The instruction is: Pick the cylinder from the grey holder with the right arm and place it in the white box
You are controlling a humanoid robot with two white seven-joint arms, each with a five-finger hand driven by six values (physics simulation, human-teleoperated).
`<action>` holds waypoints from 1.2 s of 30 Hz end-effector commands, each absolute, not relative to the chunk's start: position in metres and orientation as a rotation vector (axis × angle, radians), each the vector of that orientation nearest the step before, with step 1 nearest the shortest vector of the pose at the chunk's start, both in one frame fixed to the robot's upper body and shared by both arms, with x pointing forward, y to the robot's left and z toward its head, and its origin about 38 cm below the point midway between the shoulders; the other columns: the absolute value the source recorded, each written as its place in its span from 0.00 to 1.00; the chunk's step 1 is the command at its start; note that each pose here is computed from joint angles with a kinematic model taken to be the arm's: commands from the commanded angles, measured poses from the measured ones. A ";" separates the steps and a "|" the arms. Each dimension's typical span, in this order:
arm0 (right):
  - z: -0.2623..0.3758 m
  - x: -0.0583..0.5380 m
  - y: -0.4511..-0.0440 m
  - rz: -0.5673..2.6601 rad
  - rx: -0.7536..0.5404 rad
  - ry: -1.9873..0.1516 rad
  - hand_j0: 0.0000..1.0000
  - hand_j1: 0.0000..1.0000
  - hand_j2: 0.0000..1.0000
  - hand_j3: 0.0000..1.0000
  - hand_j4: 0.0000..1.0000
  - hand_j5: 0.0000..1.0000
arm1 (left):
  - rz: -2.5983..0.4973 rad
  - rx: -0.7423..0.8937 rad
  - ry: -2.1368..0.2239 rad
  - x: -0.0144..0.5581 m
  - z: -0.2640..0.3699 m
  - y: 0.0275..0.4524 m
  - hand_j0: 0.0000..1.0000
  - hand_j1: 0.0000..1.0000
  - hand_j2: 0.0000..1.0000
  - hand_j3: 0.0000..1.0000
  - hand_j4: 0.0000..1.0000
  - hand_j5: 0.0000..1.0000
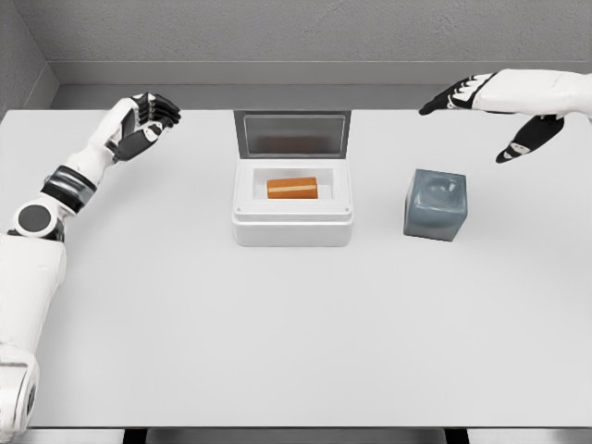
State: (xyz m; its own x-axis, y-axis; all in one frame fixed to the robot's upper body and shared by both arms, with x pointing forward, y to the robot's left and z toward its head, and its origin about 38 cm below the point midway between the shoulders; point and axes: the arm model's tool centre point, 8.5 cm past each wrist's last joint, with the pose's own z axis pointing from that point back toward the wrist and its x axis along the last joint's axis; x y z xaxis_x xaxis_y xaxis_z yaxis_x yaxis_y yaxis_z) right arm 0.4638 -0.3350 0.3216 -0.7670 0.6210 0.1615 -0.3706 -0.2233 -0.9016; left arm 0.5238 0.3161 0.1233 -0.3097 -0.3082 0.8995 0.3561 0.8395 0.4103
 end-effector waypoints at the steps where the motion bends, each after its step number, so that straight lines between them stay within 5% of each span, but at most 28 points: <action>1: 0.321 0.465 -0.339 2.016 -0.311 -1.398 1.00 1.00 1.00 1.00 1.00 1.00 | -0.654 -0.067 -1.713 0.522 0.103 0.303 0.44 0.44 0.44 0.44 0.44 0.44; 36: 0.319 0.465 -0.338 2.018 -0.309 -1.399 1.00 1.00 1.00 1.00 1.00 1.00 | -0.785 -0.044 -1.699 0.561 0.141 0.254 0.43 0.43 0.43 0.43 0.43 0.43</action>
